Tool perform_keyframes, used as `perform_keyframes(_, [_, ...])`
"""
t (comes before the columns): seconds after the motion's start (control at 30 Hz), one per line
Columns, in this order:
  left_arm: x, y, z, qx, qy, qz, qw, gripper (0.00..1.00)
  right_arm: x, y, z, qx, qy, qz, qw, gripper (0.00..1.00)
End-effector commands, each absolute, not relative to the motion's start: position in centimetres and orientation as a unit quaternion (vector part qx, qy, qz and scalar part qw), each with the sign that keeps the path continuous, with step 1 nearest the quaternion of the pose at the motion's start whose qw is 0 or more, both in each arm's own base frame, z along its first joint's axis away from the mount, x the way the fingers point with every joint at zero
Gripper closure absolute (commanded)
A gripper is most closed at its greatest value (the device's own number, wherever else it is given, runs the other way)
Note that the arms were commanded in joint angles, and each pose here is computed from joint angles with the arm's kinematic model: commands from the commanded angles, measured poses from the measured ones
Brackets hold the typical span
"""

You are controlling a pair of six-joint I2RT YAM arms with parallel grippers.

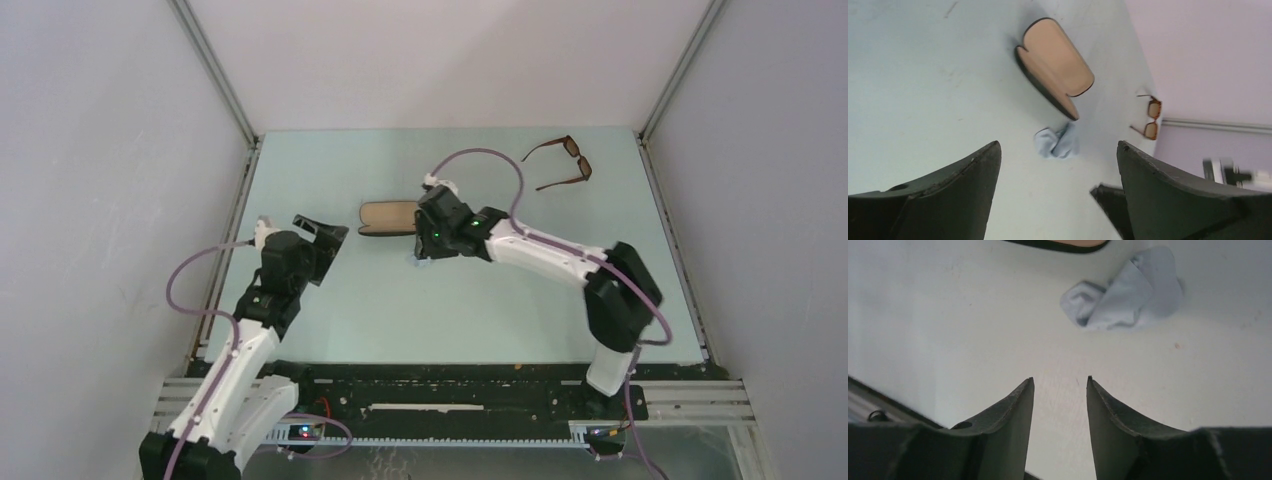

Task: Organize the sunglasses
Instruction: Adjust the glasses cleaning cloth at the center of the board.

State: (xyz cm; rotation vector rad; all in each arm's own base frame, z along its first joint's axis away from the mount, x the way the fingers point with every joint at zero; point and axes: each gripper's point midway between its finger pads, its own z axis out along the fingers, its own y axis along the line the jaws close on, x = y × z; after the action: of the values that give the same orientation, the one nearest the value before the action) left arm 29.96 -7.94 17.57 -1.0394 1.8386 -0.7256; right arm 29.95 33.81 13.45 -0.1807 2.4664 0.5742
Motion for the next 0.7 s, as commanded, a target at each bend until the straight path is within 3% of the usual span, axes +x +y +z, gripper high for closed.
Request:
perform_keyframes(0.0, [26.6,-6.3,17.0,-0.370,0.781,-0.237,0.445,0.10,32.8,35.1,12.3,-0.107,0.929,0.140,0.326,0.49])
perform_keyframes(0.23, [24.6,-6.0,16.7,-0.347,0.786,-0.235,0.455,0.07,34.7,37.5,8.8,-0.129,0.934,0.109,0.316,0.47])
perform_keyframes(0.67, [24.2,-5.4,16.5,-0.353,0.777,-0.228,0.469,0.07,36.0,37.0,5.0,-0.125,0.944,0.051,0.301,0.63])
